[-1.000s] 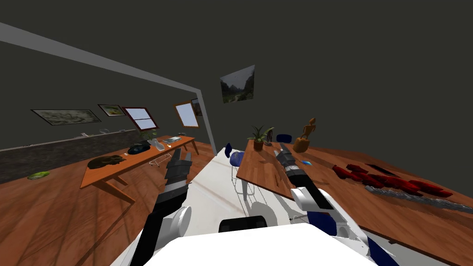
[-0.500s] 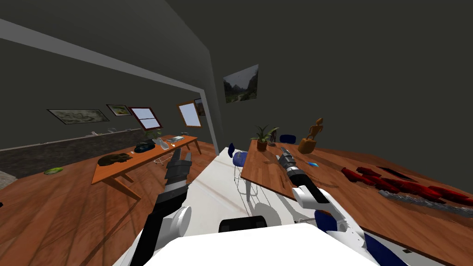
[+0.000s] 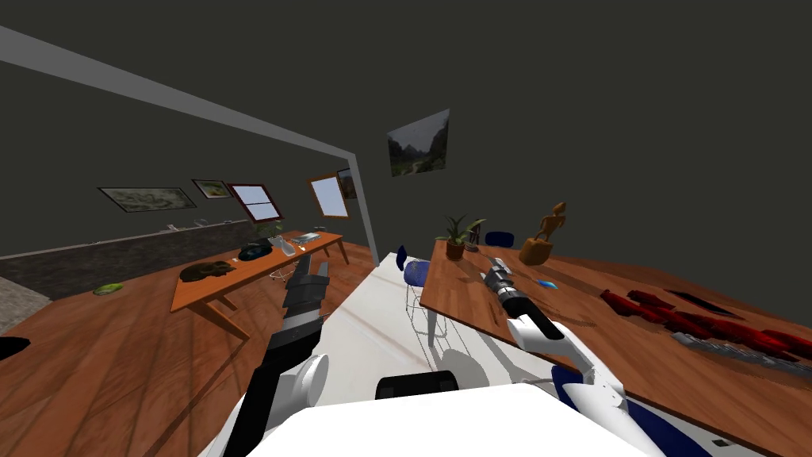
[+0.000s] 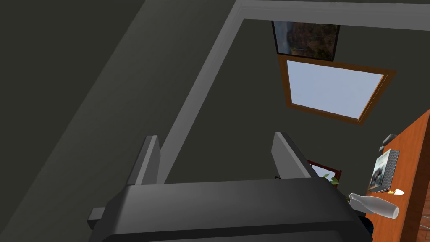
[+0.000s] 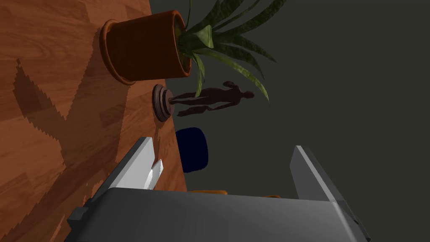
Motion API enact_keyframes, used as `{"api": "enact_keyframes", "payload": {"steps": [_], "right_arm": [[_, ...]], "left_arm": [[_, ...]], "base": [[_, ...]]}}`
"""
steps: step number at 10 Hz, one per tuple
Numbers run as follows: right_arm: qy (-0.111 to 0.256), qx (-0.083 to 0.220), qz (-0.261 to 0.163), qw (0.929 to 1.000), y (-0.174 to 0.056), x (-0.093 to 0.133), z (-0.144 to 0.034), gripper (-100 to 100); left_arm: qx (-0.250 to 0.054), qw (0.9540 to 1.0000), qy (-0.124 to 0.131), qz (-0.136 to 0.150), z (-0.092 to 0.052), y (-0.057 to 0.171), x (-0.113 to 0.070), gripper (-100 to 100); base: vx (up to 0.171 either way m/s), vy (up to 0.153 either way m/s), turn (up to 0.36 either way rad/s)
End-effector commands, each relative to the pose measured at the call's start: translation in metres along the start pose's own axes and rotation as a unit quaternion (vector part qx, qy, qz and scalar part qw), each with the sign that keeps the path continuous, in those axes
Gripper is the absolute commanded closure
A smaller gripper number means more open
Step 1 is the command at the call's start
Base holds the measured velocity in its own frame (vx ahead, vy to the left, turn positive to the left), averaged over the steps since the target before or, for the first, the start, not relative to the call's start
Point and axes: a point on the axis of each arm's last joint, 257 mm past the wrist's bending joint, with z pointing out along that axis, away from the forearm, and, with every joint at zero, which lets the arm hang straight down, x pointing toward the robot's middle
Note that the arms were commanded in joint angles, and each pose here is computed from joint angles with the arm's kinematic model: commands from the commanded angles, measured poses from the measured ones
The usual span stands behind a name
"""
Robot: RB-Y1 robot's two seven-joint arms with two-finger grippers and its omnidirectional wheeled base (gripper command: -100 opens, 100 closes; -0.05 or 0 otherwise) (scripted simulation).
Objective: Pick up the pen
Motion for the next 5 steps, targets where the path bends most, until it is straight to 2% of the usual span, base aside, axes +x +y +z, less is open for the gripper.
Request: {"api": "enact_keyframes", "payload": {"steps": [1,2,3,4,5], "right_arm": [[-0.025,0.025,0.022,0.9991,-0.013,-0.025,0.007,-100],[-0.031,0.036,0.022,0.9986,-0.021,-0.029,0.006,-100],[-0.05,0.049,0.043,0.9966,-0.026,-0.048,0.012,-100],[-0.058,0.063,0.043,0.9954,-0.038,-0.054,0.01,-100],[-0.081,0.081,0.066,0.9913,-0.046,-0.074,0.014,-100]], "left_arm": [[0.0,1.0,0.0,0.0,0.0,0.0,0.0,0],[0.0,1.0,0.0,0.0,0.0,0.0,0.0,0],[0.0,1.0,0.0,0.0,0.0,0.0,0.0,0],[0.0,1.0,0.0,0.0,0.0,0.0,0.0,0],[0.0,1.0,0.0,0.0,0.0,0.0,0.0,0]], "base": [[0.015,0.077,0.052],[0.017,0.06,0.021],[0.009,0.071,0.041],[0.011,0.065,0.026],[0.017,0.075,0.041]]}}
